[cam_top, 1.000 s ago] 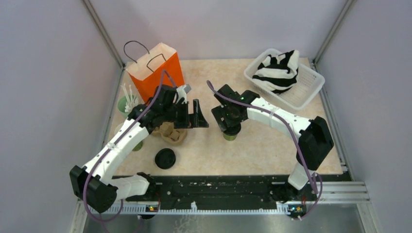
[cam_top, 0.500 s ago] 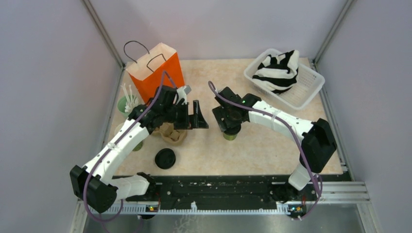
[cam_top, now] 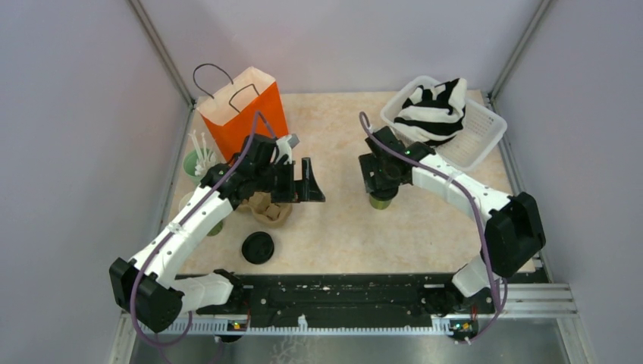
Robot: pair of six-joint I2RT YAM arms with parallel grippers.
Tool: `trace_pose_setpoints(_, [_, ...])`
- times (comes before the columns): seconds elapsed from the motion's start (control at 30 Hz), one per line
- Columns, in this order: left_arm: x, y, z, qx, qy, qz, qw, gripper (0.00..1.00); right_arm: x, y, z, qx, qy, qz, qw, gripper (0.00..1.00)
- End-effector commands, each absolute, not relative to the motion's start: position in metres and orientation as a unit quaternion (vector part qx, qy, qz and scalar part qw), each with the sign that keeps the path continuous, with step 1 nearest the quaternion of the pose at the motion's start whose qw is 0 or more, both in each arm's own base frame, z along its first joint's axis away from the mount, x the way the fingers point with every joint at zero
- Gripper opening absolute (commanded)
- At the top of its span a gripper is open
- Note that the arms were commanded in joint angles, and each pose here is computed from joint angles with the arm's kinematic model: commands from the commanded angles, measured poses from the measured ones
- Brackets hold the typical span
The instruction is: Pack the takeout coffee
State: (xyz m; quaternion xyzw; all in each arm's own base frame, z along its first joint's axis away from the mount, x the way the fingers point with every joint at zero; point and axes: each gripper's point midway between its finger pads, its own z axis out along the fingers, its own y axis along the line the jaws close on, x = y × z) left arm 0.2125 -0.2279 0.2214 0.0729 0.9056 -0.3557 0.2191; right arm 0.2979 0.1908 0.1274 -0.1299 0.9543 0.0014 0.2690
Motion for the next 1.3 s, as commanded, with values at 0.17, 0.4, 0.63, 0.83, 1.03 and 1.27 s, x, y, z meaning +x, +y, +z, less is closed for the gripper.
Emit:
trace_pose_setpoints(0.17, [0.217,-0.232,0.225,0.098,0.899,-0.361,0.227,0.99,0.270,0.054,0.082,-0.037,0.977,-0.132,0.161,0.77])
trace_pose_setpoints(0.4, [0.219,-0.230,0.229,0.104,0.900,-0.353,0.233,0.99,0.270,-0.008,0.081,0.058,0.973,-0.151,0.164,0.77])
trace_pose_setpoints(0.63, [0.220,-0.230,0.237,0.105,0.898,-0.354,0.239,0.99,0.277,-0.005,0.085,0.070,0.975,-0.123,0.170,0.83])
trace_pose_setpoints(0.83, [0.225,-0.228,0.247,0.099,0.899,-0.346,0.251,0.99,0.289,0.007,0.129,0.071,0.967,-0.081,0.230,0.98])
trace_pose_setpoints(1.03, [0.238,-0.227,0.264,0.087,0.890,-0.342,0.289,0.99,0.298,0.017,0.172,0.062,0.959,-0.048,0.274,0.99])
trace_pose_setpoints(1.27, [0.243,-0.235,0.268,0.078,0.887,-0.356,0.285,0.99,0.308,0.014,0.165,0.046,0.962,-0.063,0.263,0.99])
